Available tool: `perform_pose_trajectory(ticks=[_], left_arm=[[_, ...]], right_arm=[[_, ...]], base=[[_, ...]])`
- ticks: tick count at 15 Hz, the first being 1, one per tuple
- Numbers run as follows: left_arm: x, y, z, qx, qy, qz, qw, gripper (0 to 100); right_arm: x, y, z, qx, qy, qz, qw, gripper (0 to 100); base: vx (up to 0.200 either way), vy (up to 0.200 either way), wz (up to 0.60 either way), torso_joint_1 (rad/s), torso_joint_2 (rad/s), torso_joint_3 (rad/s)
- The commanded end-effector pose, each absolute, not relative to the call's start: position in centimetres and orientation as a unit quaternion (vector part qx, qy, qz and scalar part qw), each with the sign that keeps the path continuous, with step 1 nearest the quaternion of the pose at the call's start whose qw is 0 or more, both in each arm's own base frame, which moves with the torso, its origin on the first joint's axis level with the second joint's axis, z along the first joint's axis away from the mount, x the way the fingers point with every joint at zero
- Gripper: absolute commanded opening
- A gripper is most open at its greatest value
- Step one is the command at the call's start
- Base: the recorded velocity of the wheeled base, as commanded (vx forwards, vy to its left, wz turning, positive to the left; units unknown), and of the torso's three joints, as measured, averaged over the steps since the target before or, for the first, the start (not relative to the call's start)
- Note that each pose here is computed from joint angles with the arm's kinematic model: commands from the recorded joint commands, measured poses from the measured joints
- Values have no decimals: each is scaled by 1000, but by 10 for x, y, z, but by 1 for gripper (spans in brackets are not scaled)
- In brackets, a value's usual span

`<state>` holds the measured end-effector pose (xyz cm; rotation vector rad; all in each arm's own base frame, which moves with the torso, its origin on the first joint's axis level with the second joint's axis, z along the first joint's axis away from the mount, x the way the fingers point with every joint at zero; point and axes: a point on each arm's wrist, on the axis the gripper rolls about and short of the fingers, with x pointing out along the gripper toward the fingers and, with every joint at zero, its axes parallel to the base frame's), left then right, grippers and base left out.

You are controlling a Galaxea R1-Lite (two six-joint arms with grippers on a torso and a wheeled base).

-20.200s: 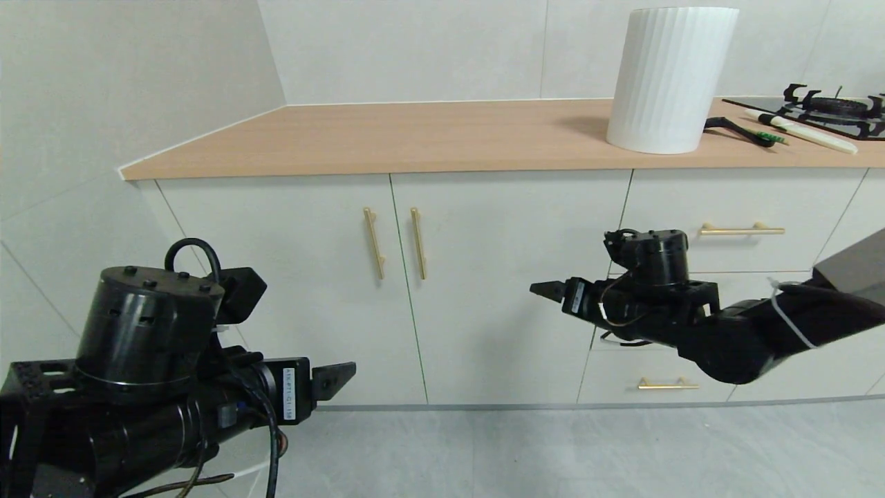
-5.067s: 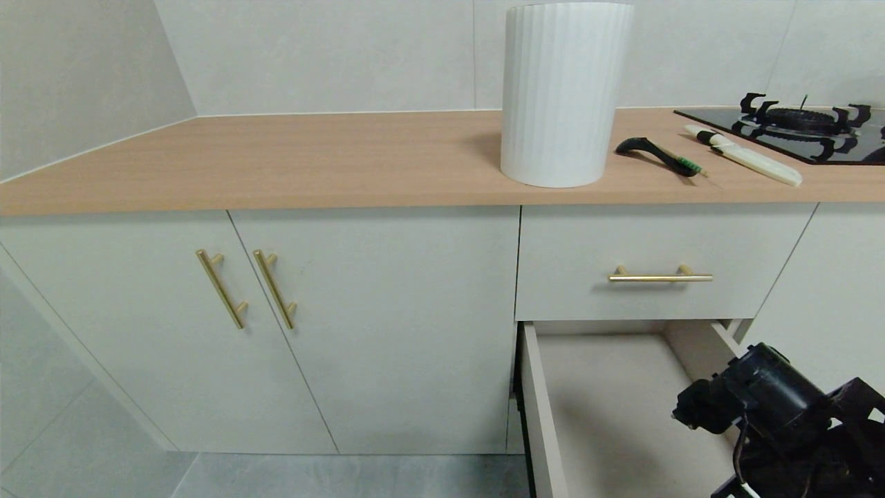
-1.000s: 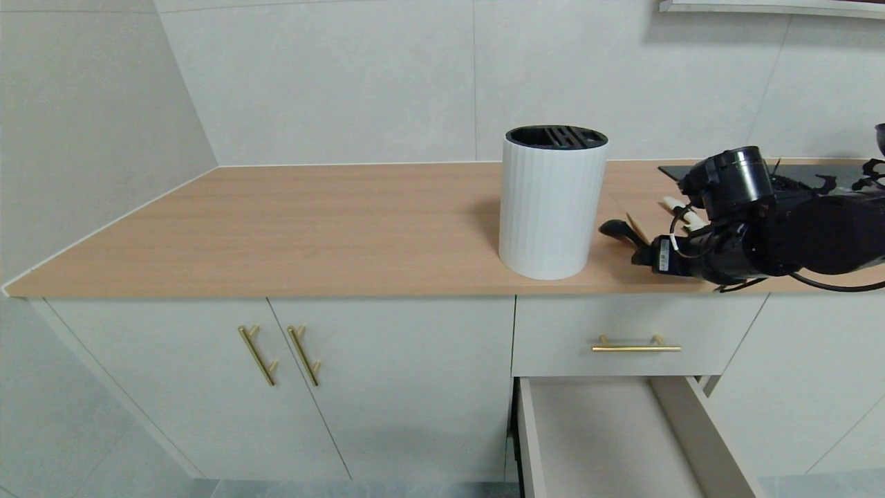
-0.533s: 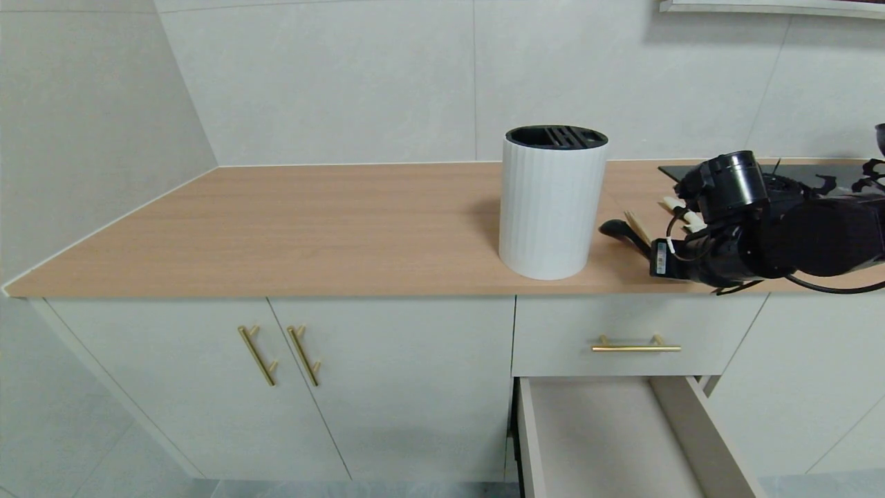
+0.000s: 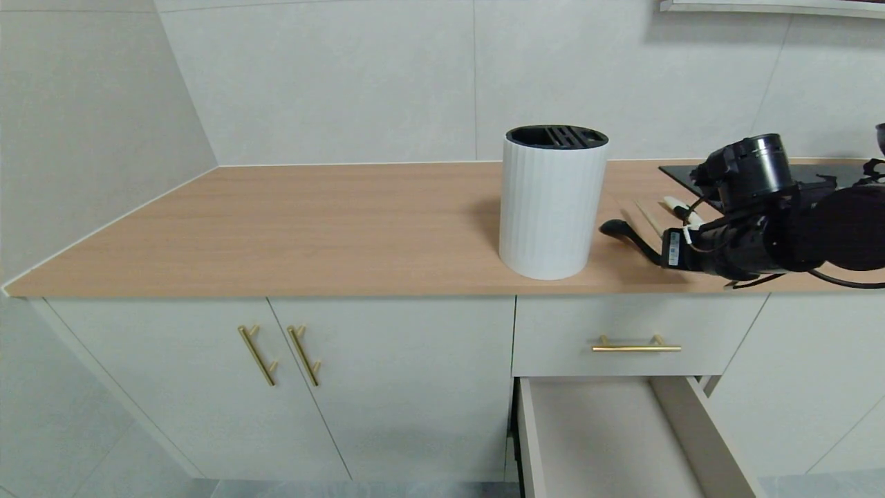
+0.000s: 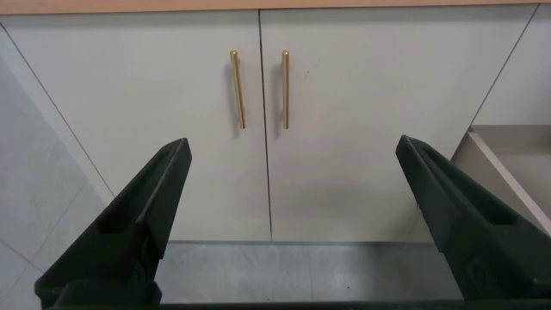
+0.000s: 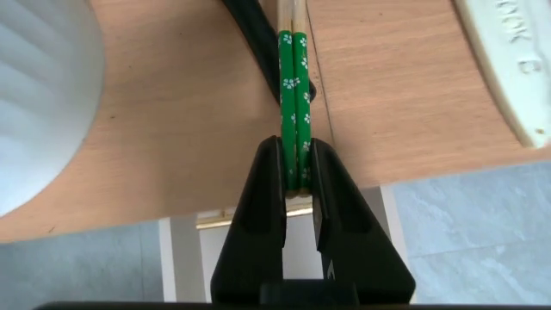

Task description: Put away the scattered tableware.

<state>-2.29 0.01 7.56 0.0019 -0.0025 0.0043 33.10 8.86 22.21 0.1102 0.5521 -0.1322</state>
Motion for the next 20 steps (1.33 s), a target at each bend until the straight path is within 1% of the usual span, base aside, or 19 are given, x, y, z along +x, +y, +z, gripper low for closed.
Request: perform_pose_trajectory(ticks=[1,2,3,4,5,9,10,11,12,13,14,16,20], left_arm=[[-23,0,76,1,-1,2,1000,100],[-23,0,76,1,-1,2,1000,100],[-23,0,76,2,-1,3,1000,100],[-23,0,76,2,-1,3,1000,100],[-23,0,76,1,-1,3,1000,100],[-23,0,76,1,-1,2,1000,100],[-23,0,76,2,-1,2,1000,100],[-23,0,76,1,-1,2,1000,100],[-23,0,76,1,-1,3,1000,100],[-23,0,76,1,-1,3,1000,100],[-23,0,76,1,-1,3,1000,100],[-23,0,76,1,-1,3,1000,100],[-23,0,76,1,-1,3,1000,100]], right_arm=[[267,80,262,66,241,-36,968,0],[242,73,273,72,237,-21,969,0],[222,67,279,76,242,-4,967,0],[214,65,282,79,242,6,967,0],[190,58,289,88,240,34,966,0],[144,47,295,86,273,68,956,0],[129,46,296,91,295,111,945,0],[123,46,295,96,323,148,930,0],[119,46,294,97,335,161,923,0],[113,47,291,80,366,202,905,0],[112,47,288,69,375,223,897,0],[116,50,281,66,392,244,885,0],[132,59,268,58,429,244,868,0]], base=[[0,0,0,0,0,0],[0,0,0,0,0,0],[0,0,0,0,0,0],[0,0,0,0,0,0],[0,0,0,0,0,0],[0,0,0,0,0,0],[0,0,0,0,0,0],[0,0,0,0,0,0],[0,0,0,0,0,0],[0,0,0,0,0,0],[0,0,0,0,0,0],[0,0,0,0,0,0],[0,0,0,0,0,0]])
